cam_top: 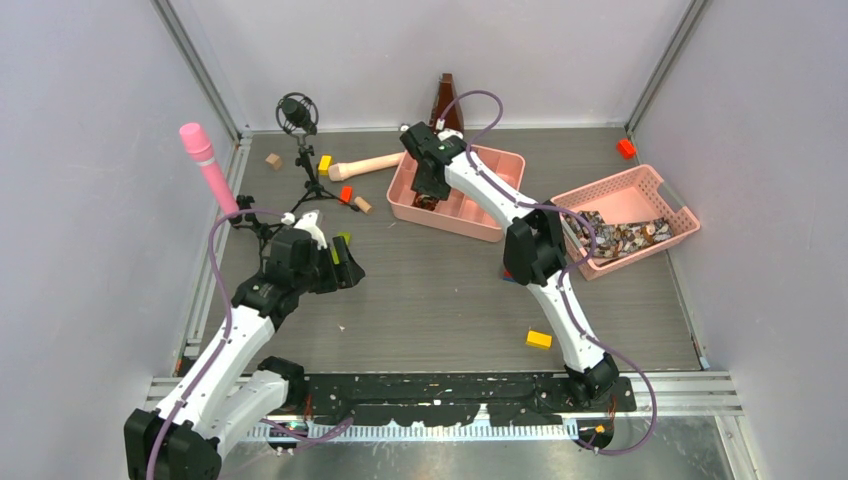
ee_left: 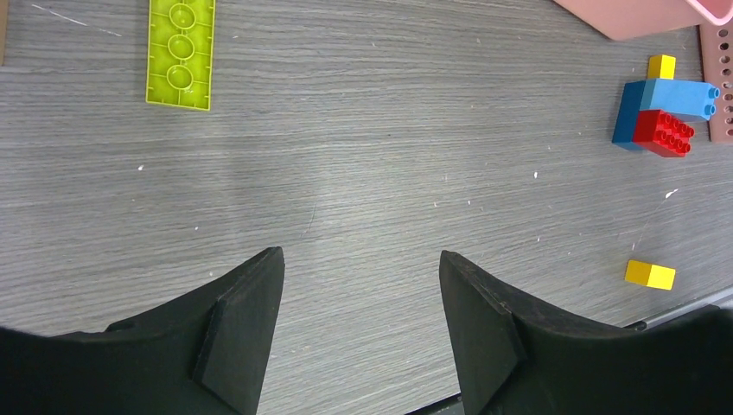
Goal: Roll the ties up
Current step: Place the tie in the storage box.
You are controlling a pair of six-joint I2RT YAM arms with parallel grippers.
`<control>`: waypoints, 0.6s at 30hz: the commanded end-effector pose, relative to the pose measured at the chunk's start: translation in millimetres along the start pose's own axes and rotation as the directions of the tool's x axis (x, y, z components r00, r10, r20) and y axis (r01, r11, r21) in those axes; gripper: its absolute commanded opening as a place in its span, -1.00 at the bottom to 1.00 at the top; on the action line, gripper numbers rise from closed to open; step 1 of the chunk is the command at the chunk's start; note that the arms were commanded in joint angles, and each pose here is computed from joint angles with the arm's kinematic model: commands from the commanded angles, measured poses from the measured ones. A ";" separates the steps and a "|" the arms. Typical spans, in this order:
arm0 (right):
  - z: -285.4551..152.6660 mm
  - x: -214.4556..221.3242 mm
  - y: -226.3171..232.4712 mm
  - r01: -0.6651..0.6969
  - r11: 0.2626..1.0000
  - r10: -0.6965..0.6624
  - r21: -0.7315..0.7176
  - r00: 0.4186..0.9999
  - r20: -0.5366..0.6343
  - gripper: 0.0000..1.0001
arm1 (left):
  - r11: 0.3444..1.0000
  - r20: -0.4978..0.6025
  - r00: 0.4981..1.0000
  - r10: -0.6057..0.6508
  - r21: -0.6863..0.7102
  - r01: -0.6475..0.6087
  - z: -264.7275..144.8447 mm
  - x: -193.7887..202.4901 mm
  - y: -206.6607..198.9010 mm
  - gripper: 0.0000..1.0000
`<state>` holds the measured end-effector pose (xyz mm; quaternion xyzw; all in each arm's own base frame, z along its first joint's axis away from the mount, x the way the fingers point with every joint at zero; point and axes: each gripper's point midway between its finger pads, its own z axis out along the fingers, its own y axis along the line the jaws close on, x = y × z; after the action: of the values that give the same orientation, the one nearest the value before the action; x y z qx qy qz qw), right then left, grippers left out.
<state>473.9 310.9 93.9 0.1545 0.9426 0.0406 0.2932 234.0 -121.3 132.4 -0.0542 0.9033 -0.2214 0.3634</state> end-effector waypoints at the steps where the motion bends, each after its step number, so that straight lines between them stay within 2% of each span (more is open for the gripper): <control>1: 0.4 -4.7 -7.5 -0.002 0.999 0.001 0.043 1.000 0.024 -0.19 | 0.999 0.031 0.999 0.016 0.031 -0.017 -8.3 -11.3 -10.4 0.38; 12: -26.6 -27.4 3.2 -0.017 1.000 0.019 -0.024 0.996 0.085 0.30 | 1.000 0.029 0.999 0.014 0.025 -0.015 -7.9 -11.3 -9.4 0.38; 18: -40.4 -35.7 7.2 -0.017 0.998 0.022 -0.053 0.994 0.103 0.39 | 1.000 0.039 0.999 0.011 0.017 -0.011 -9.2 -13.5 -8.5 0.39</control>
<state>479.4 317.1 96.3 0.1527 0.9385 0.0504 0.3057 233.9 -121.1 132.3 -0.0544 0.9034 -0.2209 0.3634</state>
